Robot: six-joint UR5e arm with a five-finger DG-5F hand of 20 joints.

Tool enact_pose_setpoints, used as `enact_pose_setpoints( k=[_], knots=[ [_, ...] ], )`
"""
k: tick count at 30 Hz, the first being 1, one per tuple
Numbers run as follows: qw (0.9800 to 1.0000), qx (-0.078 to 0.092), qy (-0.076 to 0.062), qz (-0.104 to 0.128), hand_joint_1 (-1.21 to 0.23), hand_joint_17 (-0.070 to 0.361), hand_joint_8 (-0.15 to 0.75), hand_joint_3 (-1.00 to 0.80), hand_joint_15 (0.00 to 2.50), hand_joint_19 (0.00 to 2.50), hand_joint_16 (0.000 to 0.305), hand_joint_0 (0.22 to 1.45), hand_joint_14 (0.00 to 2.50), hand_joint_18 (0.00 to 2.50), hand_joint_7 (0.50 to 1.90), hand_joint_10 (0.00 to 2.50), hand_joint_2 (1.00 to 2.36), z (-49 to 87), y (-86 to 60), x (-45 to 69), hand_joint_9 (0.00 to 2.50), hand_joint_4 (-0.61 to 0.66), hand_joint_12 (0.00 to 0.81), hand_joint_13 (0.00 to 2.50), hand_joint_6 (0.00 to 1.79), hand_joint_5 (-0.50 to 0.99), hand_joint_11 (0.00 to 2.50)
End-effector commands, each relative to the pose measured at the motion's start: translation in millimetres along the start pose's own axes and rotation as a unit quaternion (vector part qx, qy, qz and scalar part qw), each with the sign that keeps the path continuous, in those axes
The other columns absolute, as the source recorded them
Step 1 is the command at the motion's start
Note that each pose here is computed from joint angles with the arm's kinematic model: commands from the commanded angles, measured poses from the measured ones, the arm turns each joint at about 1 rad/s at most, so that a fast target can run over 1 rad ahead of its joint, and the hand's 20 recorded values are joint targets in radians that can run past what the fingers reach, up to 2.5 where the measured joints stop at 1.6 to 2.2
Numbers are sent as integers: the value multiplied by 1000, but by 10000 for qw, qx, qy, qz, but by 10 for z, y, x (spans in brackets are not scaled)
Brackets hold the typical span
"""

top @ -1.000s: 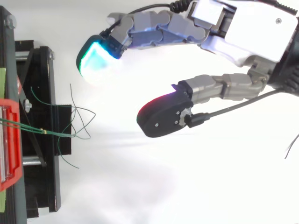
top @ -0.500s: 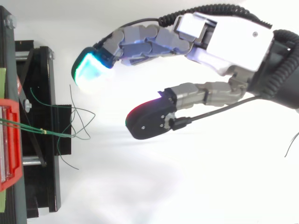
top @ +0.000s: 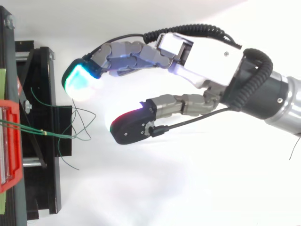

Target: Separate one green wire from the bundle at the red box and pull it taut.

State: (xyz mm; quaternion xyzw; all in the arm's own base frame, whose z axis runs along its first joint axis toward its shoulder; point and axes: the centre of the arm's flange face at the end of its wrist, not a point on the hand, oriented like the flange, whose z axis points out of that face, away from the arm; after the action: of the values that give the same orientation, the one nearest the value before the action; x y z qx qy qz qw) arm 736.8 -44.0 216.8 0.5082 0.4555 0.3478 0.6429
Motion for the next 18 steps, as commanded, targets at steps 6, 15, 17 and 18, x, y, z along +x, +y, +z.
enact_pose_setpoints(
  k=[6,15,17,18],
  knots=[
    [9999,72,-56,-87,-561,133,303,-500,194,312,59,449,7,501,762,4,1000,0,-145,56,503,233,406,503,502,-240,168],
    [9998,-114,-100,159,-559,133,300,-500,228,336,59,451,8,529,764,7,1000,199,-343,237,525,231,412,553,502,-240,191],
    [9998,-141,-100,129,-559,134,301,-500,228,335,59,450,8,532,760,5,1000,229,-289,242,529,230,412,556,502,-240,185],
    [9998,-149,-95,110,-559,133,302,-500,236,334,59,451,8,532,764,5,1000,236,-268,254,530,231,411,562,502,-239,194]
  ],
)
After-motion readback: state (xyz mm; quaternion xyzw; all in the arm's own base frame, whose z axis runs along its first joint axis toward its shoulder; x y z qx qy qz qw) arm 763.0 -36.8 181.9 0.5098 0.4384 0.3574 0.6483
